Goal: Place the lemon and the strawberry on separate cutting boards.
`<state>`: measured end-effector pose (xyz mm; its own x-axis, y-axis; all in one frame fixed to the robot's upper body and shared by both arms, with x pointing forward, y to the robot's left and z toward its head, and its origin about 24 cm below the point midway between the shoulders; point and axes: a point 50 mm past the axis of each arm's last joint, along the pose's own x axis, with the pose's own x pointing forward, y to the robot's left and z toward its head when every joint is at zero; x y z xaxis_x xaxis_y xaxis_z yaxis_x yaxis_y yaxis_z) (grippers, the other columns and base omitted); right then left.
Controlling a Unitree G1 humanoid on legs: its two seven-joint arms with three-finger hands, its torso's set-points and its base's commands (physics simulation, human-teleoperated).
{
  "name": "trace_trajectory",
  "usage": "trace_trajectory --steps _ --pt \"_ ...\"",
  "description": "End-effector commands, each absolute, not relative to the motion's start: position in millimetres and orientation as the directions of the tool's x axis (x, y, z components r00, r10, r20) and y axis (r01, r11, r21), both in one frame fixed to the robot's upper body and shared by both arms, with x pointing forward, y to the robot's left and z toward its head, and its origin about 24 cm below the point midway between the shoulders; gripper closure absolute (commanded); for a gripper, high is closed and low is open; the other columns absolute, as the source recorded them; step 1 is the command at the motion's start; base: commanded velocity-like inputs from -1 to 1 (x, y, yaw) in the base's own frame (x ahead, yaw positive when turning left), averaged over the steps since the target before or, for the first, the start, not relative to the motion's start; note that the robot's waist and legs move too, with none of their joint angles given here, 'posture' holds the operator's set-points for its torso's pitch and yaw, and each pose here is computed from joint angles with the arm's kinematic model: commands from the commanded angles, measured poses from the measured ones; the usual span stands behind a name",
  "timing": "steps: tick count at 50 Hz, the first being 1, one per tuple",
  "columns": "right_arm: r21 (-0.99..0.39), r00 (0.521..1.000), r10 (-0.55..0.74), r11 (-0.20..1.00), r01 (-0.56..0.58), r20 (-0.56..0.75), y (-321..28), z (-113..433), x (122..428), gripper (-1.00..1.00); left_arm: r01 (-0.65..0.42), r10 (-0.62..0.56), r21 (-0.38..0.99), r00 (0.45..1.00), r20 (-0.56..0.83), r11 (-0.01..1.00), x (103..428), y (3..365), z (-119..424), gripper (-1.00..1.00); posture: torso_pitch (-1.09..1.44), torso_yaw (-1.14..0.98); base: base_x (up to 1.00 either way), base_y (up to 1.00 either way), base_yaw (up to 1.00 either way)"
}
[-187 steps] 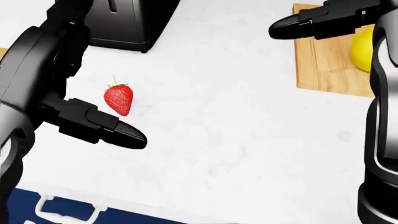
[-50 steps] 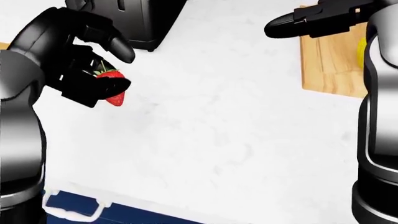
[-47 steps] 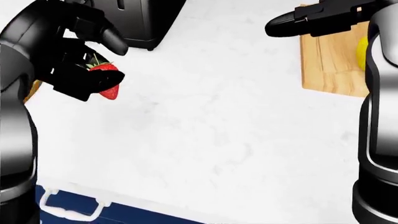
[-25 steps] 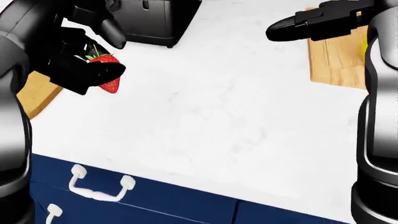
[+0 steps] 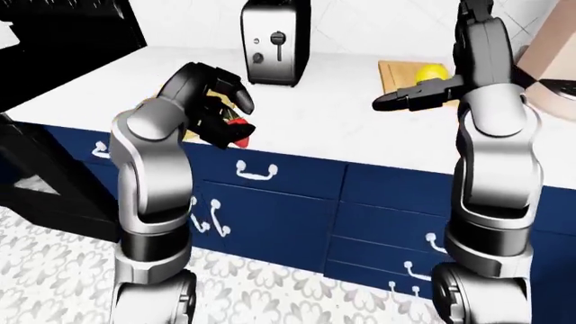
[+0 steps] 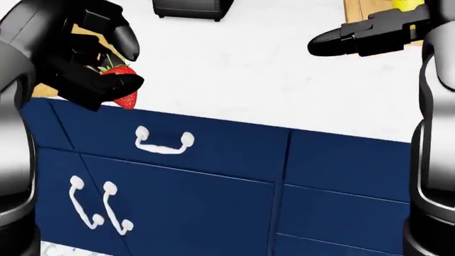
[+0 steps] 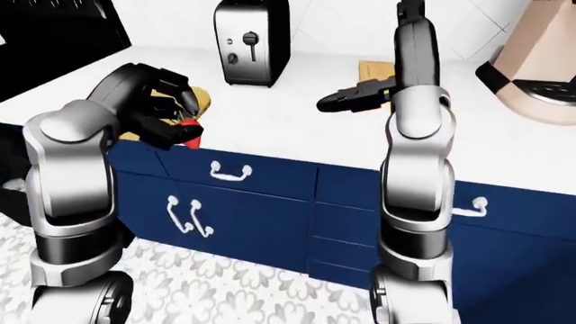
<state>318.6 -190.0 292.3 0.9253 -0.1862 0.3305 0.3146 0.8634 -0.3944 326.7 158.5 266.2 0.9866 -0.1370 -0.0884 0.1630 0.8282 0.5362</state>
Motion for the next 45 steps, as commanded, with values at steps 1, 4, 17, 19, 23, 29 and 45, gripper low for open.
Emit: trace_trajectory --steps 1,4,17,19,23,29,45 --pt "-0.373 0.885 -0.168 0.861 0.346 0.434 -184.9 311.2 307.9 -1.0 0.091 -0.115 0.56 0.993 0.007 0.823 321.8 162.2 286.0 0.65 0.0 0.0 0.0 0.29 0.0" --pt "-0.355 0.884 -0.179 0.867 0.35 0.432 -186.3 304.4 300.7 -1.0 0.089 -0.113 0.56 0.994 0.009 0.823 322.1 163.5 286.5 0.66 0.0 0.0 0.0 0.25 0.0" --pt "-0.295 0.868 -0.229 0.876 0.381 0.441 -199.3 289.8 275.0 -1.0 0.081 -0.11 0.56 0.994 0.019 0.824 322.6 164.5 291.5 0.69 0.0 0.0 0.0 0.21 0.0" --pt "-0.29 0.867 -0.234 0.877 0.384 0.441 -199.8 287.2 272.2 -1.0 0.08 -0.11 0.56 0.994 0.02 0.825 322.1 164.2 291.8 0.69 0.0 0.0 0.0 0.21 0.0" --pt "-0.281 0.864 -0.241 0.878 0.388 0.442 -201.7 285.3 267.3 -1.0 0.08 -0.111 0.56 0.994 0.021 0.824 321.6 163.8 292.8 0.69 0.0 0.0 0.0 0.19 0.0" --pt "-0.273 0.863 -0.248 0.879 0.392 0.44 -203.7 279.8 262.9 -1.0 0.08 -0.112 0.562 0.993 0.022 0.823 320.6 163.2 294.0 0.71 0.0 0.0 0.0 0.16 0.0" --pt "-0.23 0.856 -0.291 0.881 0.414 0.427 -212.2 252.1 253.8 -1.0 0.082 -0.115 0.563 0.993 0.024 0.823 321.4 161.6 295.8 0.76 0.0 0.0 0.0 0.13 0.0"
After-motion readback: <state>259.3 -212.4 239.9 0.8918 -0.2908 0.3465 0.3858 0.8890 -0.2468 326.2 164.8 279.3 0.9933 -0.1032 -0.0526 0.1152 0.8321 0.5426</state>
